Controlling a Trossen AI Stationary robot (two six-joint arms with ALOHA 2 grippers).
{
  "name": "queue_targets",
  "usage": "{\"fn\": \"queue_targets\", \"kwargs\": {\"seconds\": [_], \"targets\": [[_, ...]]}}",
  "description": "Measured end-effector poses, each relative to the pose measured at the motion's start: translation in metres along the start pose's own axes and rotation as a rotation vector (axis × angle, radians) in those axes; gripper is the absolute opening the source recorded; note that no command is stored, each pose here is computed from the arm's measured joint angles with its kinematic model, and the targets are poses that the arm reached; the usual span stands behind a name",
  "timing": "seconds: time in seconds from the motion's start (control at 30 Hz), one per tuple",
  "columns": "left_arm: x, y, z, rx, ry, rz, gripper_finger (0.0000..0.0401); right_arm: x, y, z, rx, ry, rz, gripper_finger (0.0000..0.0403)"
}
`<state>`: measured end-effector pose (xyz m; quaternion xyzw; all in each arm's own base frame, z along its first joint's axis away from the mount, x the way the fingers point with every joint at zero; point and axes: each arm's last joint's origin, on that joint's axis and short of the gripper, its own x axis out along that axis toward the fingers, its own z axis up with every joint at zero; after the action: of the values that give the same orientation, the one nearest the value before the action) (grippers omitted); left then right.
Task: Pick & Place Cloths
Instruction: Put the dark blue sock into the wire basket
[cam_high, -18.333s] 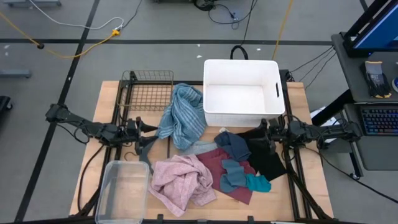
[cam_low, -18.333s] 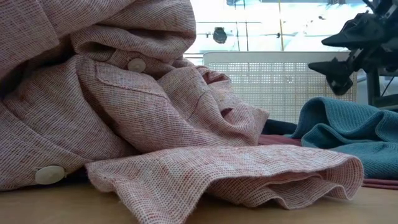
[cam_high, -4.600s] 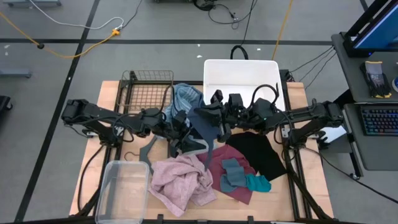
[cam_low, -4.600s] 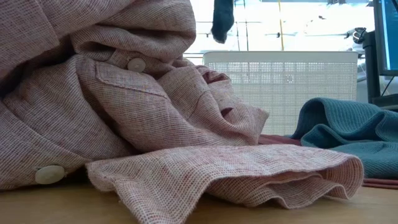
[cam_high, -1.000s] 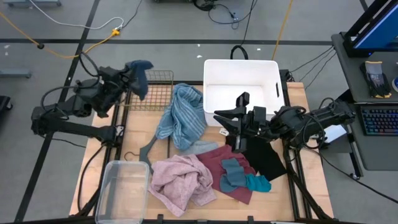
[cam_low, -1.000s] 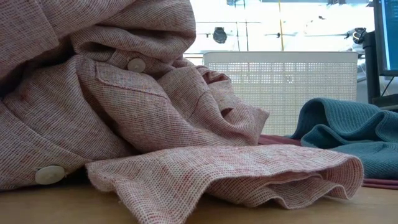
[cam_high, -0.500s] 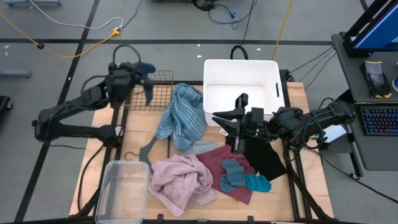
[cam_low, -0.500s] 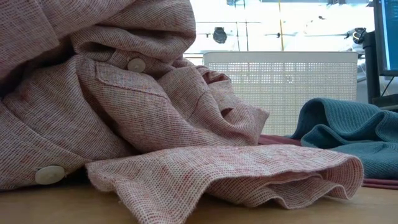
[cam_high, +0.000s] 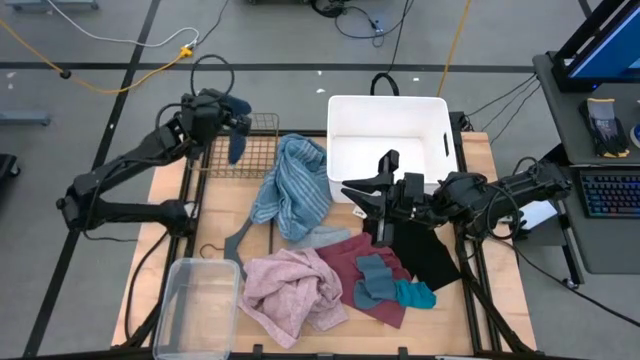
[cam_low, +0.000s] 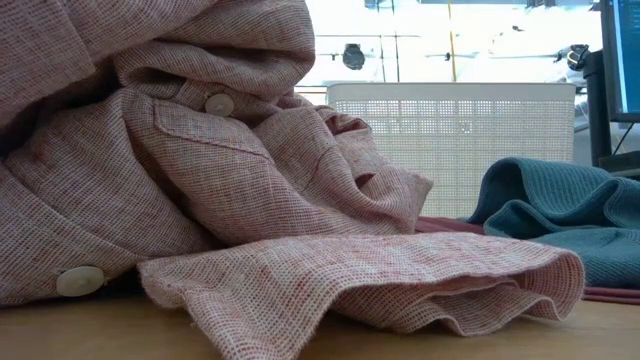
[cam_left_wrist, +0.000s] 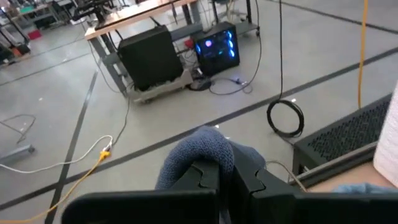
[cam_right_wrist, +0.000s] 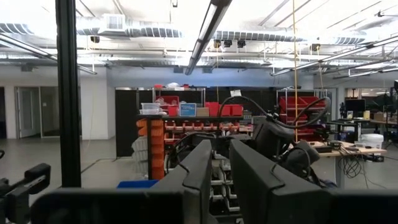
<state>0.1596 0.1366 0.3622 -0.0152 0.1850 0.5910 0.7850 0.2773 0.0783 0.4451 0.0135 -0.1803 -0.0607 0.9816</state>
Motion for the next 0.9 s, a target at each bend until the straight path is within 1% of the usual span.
{"fn": "queue_targets", "kwargs": {"seconds": [0.1,0.23,0.33,0.43,0.6,0.67,0.9], "targets": [[0.004,0.005,0.002,-0.024,-0.011,-0.004,0.0,0.0,0.0,0.0,0.0,0.0,0.0,0.0054],[0.009,0.009,0.002,-0.064,0.006,-0.086,0.0,0.0,0.0,0.0,0.0,0.0,0.0,0.0054],[0.015,0.004,-0.006,-0.07,0.081,-0.172,0.0,0.0,0.0,0.0,0.0,0.0,0.0,0.0054],[0.023,-0.003,-0.017,-0.069,0.201,-0.233,0.0,0.0,0.0,0.0,0.0,0.0,0.0,0.0054],[0.037,-0.012,-0.035,-0.054,0.37,-0.228,0.0,0.0,0.0,0.0,0.0,0.0,0.0,0.0054],[0.041,-0.015,-0.039,-0.055,0.408,-0.224,0.0,0.0,0.0,0.0,0.0,0.0,0.0,0.0054],[0.06,-0.029,-0.052,-0.056,0.515,-0.27,0.0,0.0,0.0,0.0,0.0,0.0,0.0,0.0054]]}}
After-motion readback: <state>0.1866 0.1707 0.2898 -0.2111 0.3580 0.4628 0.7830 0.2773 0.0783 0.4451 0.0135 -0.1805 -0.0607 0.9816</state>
